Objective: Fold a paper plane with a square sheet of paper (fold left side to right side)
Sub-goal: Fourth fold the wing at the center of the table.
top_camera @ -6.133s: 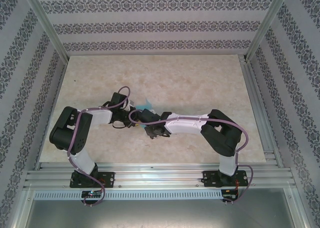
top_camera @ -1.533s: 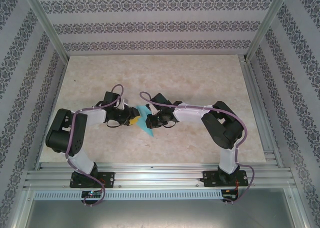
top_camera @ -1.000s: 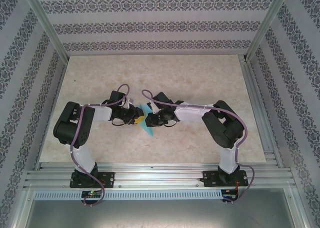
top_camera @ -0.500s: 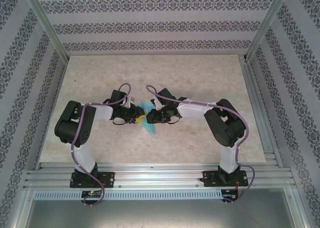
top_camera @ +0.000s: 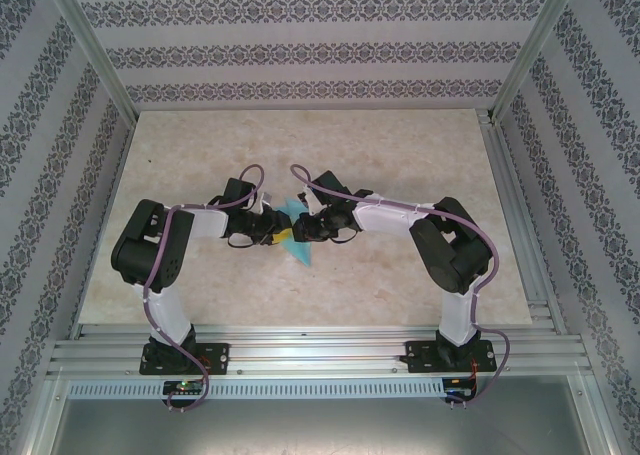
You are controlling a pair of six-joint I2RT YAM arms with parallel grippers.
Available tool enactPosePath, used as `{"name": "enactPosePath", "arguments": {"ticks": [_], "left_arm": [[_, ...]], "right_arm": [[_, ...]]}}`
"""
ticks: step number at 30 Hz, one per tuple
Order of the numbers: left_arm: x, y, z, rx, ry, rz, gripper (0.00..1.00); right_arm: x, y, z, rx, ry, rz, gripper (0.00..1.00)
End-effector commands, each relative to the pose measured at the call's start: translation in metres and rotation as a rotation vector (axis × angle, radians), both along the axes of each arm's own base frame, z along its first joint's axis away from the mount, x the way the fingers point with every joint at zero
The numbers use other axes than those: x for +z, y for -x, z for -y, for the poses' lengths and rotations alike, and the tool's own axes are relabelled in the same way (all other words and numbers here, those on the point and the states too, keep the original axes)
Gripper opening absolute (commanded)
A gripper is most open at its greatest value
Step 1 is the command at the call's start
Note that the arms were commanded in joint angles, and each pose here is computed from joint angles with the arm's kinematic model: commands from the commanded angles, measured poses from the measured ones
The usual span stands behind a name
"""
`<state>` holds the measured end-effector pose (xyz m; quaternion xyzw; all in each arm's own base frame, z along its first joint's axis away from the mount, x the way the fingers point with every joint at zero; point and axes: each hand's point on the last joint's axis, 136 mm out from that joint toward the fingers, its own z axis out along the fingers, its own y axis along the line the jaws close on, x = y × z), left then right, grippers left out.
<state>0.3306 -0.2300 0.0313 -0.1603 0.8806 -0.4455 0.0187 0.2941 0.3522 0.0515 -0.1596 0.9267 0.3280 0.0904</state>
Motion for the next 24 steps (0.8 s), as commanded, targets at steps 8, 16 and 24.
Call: {"name": "enactPosePath", "arguments": {"ticks": [8,16,24], "left_arm": [[0.013,0.019,-0.033,0.017,-0.125,-0.003,0.42],[0.031,0.01,-0.016,0.008,-0.032,0.037,0.28],[0.032,-0.006,0.008,0.008,0.078,0.076,0.31]], "right_arm": [[-0.005,0.005,0.001,0.008,-0.042,-0.016,0.12],[-0.007,0.006,0.001,0.0,-0.065,-0.028,0.12],[-0.013,0.006,0.002,-0.003,-0.066,-0.039,0.12]]}}
